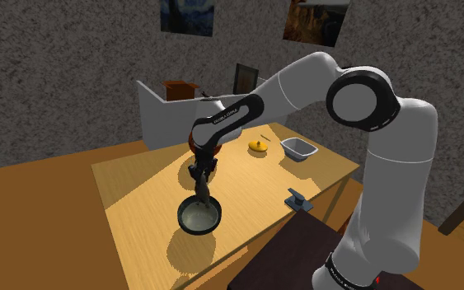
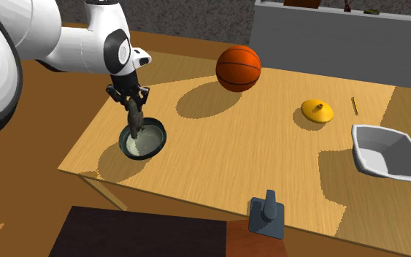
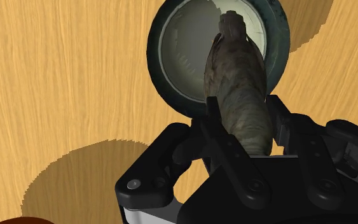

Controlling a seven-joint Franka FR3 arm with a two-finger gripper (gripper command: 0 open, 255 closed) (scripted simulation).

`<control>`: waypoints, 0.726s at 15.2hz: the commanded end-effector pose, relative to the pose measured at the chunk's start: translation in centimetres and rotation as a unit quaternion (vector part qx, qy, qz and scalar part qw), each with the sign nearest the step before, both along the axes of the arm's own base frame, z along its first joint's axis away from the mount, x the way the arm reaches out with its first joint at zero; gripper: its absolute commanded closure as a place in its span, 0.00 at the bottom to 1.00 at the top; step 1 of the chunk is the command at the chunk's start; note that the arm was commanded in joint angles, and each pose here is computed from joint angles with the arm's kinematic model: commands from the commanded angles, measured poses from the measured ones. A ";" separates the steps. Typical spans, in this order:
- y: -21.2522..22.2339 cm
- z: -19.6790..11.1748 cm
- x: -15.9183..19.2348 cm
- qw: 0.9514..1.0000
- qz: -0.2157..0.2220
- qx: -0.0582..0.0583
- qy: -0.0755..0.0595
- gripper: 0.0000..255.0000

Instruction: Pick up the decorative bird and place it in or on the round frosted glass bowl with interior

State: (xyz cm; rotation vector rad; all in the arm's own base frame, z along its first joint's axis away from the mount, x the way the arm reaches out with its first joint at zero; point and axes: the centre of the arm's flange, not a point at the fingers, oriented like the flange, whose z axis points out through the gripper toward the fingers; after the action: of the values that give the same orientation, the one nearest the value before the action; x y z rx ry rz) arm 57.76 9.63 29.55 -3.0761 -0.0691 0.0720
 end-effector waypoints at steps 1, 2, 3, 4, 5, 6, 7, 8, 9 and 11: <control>0.0 -1.1 0.0 1.000 0.000 0.000 0.000 1.00; 0.0 -1.6 0.0 1.000 0.000 0.000 0.000 1.00; 0.0 -2.1 0.0 1.000 0.000 0.000 0.000 1.00; 0.0 -2.6 0.0 1.000 0.000 0.000 0.000 1.00; 0.0 -3.2 0.0 1.000 0.000 0.000 0.000 1.00; 0.0 -3.7 0.0 1.000 0.000 0.000 0.000 1.00; 0.0 -4.2 0.0 1.000 0.000 0.000 0.000 1.00; 0.0 -4.2 0.0 1.000 0.000 0.000 0.000 1.00; 0.0 -4.2 0.0 1.000 0.000 0.000 0.000 1.00; 0.0 -4.2 0.0 1.000 0.000 0.000 0.000 1.00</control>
State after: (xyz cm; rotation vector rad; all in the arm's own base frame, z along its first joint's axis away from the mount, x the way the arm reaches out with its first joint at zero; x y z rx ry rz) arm 57.75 9.66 25.33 -3.0761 -0.0690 0.0714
